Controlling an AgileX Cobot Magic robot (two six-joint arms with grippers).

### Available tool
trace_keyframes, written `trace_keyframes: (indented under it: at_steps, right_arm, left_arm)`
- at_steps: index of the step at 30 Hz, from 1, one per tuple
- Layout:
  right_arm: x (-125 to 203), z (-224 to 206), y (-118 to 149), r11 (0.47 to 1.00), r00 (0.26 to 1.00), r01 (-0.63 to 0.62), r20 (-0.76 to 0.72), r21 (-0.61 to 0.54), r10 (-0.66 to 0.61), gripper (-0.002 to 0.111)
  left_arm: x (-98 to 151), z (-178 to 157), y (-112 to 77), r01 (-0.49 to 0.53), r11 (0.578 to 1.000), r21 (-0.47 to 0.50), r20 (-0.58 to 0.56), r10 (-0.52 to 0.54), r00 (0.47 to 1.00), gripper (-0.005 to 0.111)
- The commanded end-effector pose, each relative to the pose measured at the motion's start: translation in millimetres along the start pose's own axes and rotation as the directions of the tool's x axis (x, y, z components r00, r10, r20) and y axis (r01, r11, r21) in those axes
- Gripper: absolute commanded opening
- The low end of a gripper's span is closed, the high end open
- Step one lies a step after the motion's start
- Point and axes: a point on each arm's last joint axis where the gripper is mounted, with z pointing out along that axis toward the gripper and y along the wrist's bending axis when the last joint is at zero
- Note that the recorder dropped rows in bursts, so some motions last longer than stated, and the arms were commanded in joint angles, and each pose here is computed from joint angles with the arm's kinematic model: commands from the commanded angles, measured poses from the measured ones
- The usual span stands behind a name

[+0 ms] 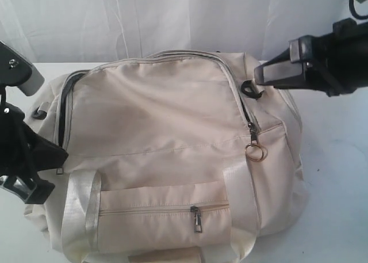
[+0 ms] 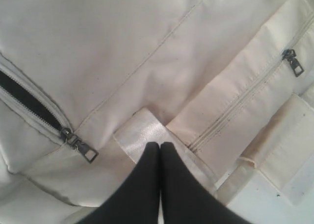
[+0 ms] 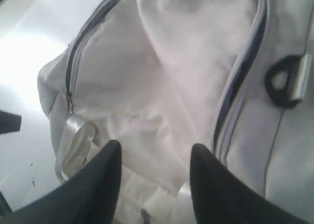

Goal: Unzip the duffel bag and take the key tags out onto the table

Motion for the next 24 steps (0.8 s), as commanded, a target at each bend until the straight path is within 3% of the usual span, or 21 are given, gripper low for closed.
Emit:
trace_keyframes:
  at_steps: [1,5,14,16,22,24]
  right_arm:
    - [-29.8,10.2,-1.0,0.997,0.997,0.071,0.034,-0.009,-0.070,0.039]
    - [-48.5,31.9,2.0,0.992,0.992,0.125,0.015,-0.029,-0.125,0.039]
    - [-48.2,95.5,3.2,0.951,0.924,0.308,-0.246,0.022,-0.294,0.040]
    - [-44.7,106.2,1.5,0.949,0.913,0.314,-0.286,0.038,-0.291,0.045]
    - [-39.0,124.5,-8.3,0.931,0.889,0.360,-0.326,0.064,-0.322,0.076]
    - [-37.6,129.9,-13.4,0.927,0.885,0.368,-0.336,0.076,-0.324,0.078]
  left_arm:
    - [-3.1,-5.3,-2.1,0.025,0.999,0.020,0.007,-0.025,1.000,0.000]
    - [-3.7,-5.3,-2.1,0.028,0.999,0.021,0.013,-0.028,1.000,0.000]
    - [-5.4,-4.9,-2.3,0.038,0.999,0.025,0.029,-0.039,0.999,0.000]
    - [-5.3,-4.4,-2.3,0.038,0.999,0.025,0.027,-0.039,0.999,0.000]
    - [-6.0,-4.4,-1.9,0.034,0.999,0.022,0.034,-0.035,0.999,0.000]
    - [-6.2,-4.4,-1.9,0.034,0.999,0.021,0.036,-0.035,0.999,0.000]
